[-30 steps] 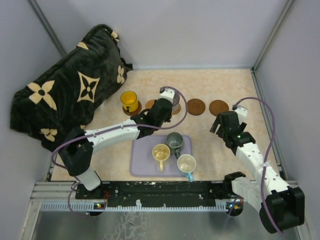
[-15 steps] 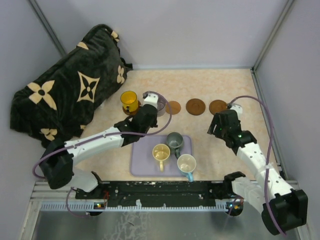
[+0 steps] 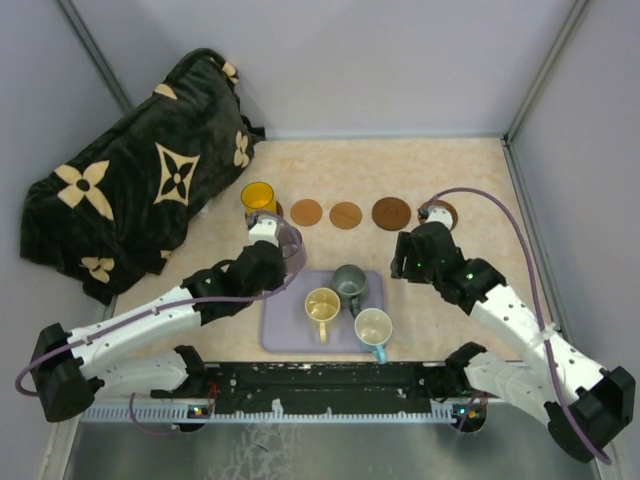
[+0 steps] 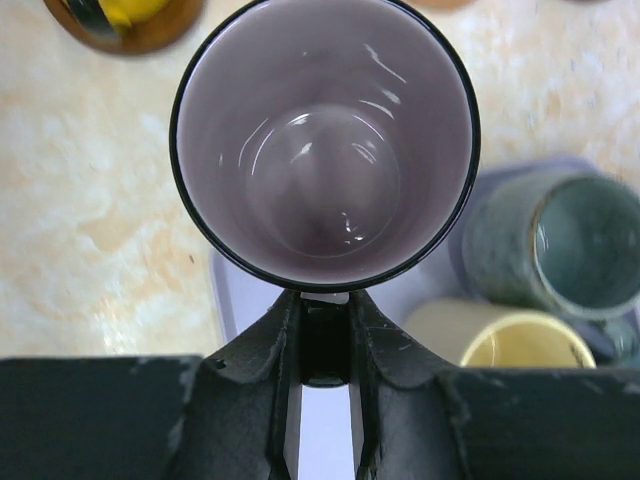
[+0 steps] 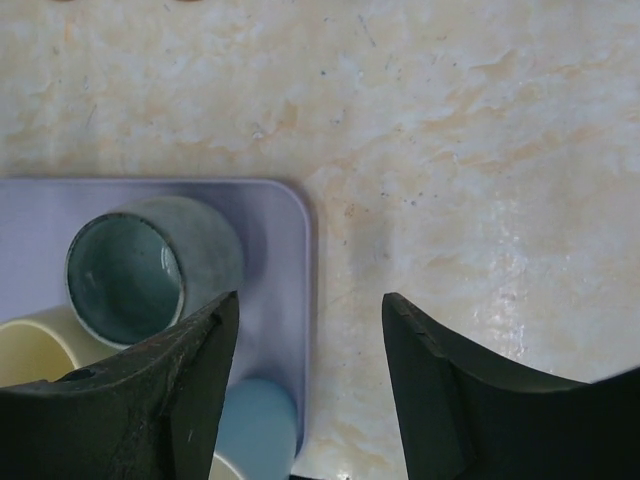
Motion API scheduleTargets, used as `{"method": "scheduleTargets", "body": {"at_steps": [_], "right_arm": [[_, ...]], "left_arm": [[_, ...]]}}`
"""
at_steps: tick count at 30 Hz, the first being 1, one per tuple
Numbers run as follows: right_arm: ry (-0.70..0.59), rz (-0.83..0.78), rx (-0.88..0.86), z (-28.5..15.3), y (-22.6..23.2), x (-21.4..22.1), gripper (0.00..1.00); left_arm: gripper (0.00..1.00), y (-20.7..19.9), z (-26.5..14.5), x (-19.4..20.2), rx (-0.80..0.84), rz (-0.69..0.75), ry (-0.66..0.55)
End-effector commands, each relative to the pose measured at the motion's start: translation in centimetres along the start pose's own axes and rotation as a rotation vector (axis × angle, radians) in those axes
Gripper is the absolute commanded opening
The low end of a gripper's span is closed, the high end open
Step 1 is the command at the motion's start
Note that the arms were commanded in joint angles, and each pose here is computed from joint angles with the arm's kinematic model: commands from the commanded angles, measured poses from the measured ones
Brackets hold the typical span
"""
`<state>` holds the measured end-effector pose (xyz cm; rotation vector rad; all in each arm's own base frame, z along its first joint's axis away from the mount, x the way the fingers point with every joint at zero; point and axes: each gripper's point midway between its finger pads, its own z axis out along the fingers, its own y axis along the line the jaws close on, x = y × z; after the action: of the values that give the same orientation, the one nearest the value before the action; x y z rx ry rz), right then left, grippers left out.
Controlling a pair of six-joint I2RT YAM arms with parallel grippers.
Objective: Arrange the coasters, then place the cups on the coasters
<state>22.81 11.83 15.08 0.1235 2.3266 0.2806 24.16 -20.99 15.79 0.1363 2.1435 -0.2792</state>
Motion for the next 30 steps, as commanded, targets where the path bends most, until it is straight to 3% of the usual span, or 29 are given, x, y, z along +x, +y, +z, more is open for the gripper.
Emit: {"method": "scheduleTargets", "body": {"at_steps": [1, 10, 30], "right_arm": [[-0.021, -0.045, -0.07, -0.9, 3.3, -1.4, 0.6], [0.082, -0.153, -0.166, -0.6, 7.7, 1.9, 0.55], [0.261, -0.296, -0.206, -0.5, 10.3, 9.1, 0.49]], "left_arm": [[0.0, -1.3, -2.0, 3.2, 0.046, -0.055, 0.084], [0.0, -1.7, -3.8, 8.4, 0.023, -0.067, 0.196], [0.04, 0.0, -3.5, 11.6, -0.033, -0.087, 0.247]]}}
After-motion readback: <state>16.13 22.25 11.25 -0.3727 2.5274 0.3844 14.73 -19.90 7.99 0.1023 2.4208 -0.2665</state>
